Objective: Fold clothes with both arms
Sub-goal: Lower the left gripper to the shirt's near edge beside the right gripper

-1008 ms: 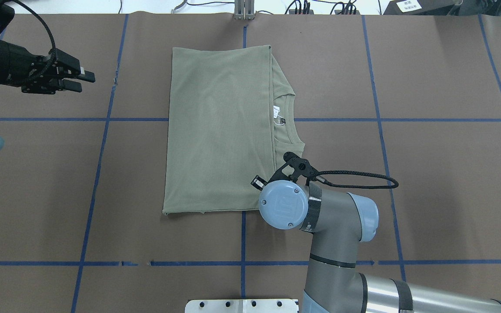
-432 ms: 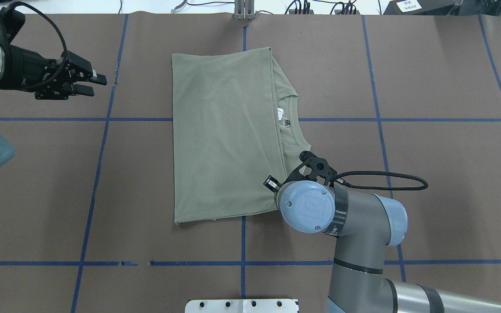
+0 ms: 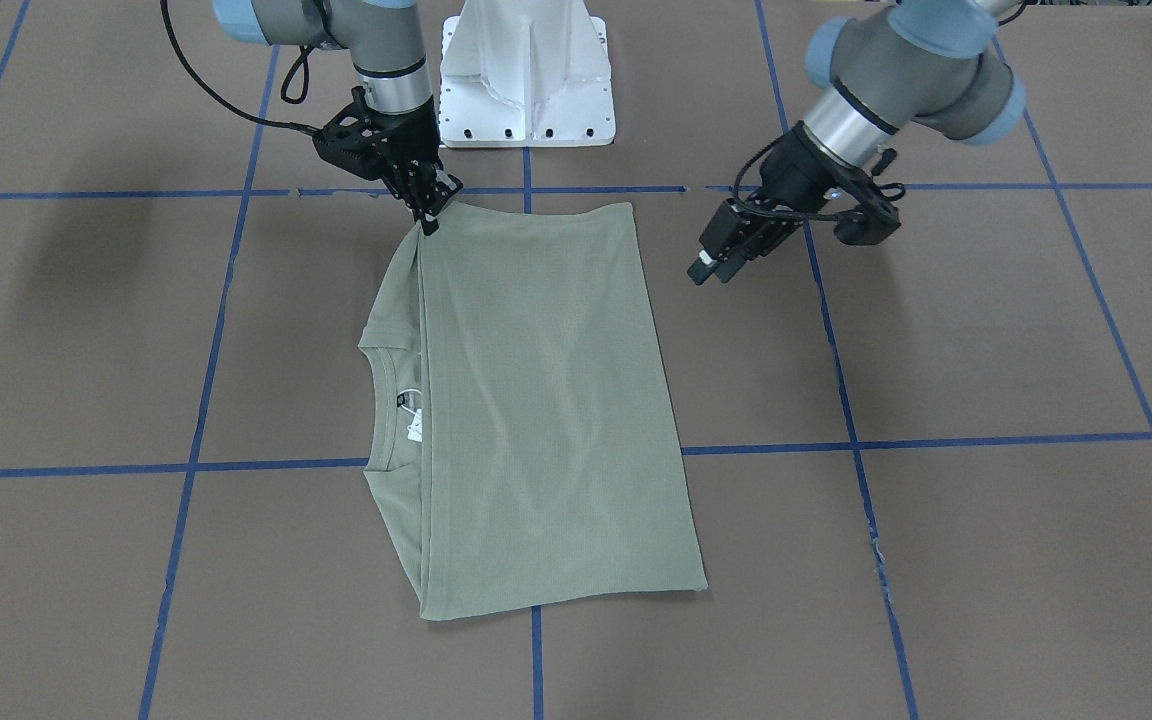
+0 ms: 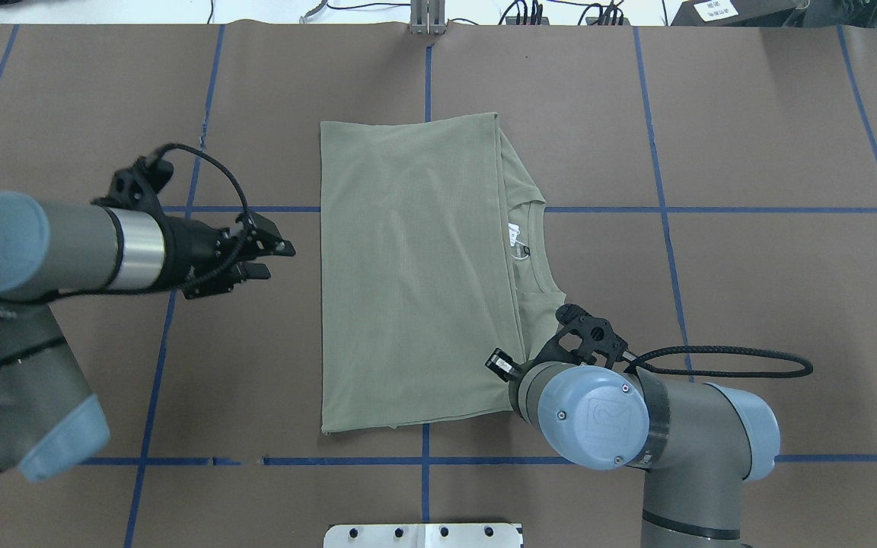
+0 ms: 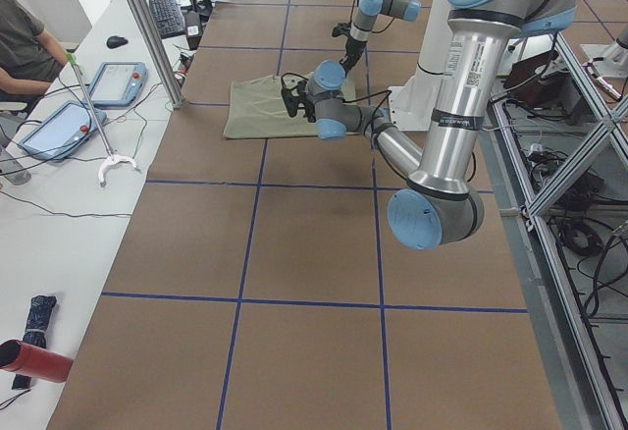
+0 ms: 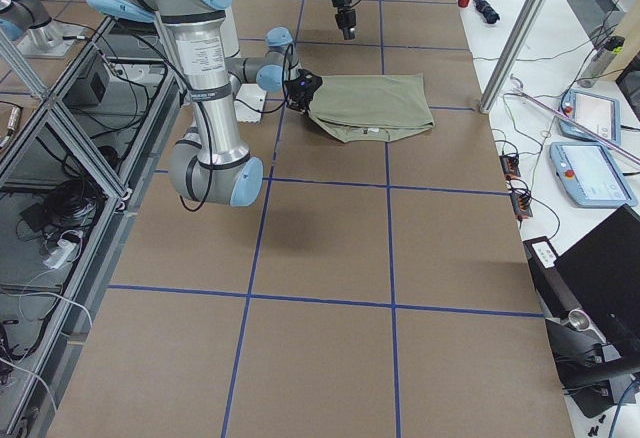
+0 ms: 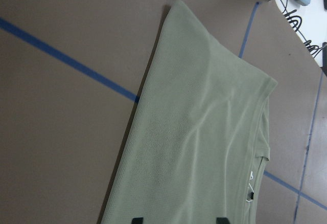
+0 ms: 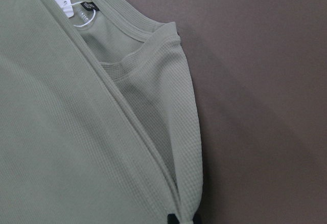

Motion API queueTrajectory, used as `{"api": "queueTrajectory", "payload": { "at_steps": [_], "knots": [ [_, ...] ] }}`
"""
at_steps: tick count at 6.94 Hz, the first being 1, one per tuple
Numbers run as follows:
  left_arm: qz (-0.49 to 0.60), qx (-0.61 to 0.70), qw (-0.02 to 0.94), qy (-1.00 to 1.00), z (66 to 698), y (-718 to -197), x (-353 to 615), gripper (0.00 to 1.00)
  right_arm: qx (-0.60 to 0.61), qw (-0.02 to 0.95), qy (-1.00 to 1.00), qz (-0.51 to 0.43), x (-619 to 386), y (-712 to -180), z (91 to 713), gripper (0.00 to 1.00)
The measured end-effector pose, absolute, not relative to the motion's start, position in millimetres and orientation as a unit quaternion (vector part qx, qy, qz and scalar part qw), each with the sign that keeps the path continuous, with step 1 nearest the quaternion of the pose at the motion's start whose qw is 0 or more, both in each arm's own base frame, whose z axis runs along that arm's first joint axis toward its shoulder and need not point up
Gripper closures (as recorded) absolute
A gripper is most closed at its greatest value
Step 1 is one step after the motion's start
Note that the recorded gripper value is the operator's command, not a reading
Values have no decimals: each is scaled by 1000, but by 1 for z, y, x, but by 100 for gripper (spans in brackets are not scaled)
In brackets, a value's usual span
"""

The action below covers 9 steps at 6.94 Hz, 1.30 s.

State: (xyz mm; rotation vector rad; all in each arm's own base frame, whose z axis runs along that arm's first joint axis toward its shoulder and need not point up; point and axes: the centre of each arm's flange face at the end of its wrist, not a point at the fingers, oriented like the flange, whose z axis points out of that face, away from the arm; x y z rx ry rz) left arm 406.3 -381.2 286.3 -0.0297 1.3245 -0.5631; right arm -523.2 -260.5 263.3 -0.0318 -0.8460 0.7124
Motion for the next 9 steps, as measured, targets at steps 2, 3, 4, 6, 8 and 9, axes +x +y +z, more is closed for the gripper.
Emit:
{"api": "queueTrajectory", "payload": {
  "at_steps": [2,3,4,6,8,9],
  "knots": [
    [-272,-30,775,570,288,-308,466,40,-20,856,-395,333,-524,-246,261,100],
    [-275,-32,789,548,299,-281,486,39,-20,857,-393,333,-524,-244,262,100],
    [-276,-40,799,533,308,-261,499,39,-19,857,-392,332,-524,-243,262,100],
    [-272,-58,807,521,312,-229,520,40,-19,858,-392,332,-525,-243,263,100],
    [-268,-63,809,520,311,-220,529,67,-19,858,-392,332,-524,-243,262,100],
    [-267,-64,809,520,310,-218,531,94,-19,857,-393,332,-524,-243,261,100]
  ]
}}
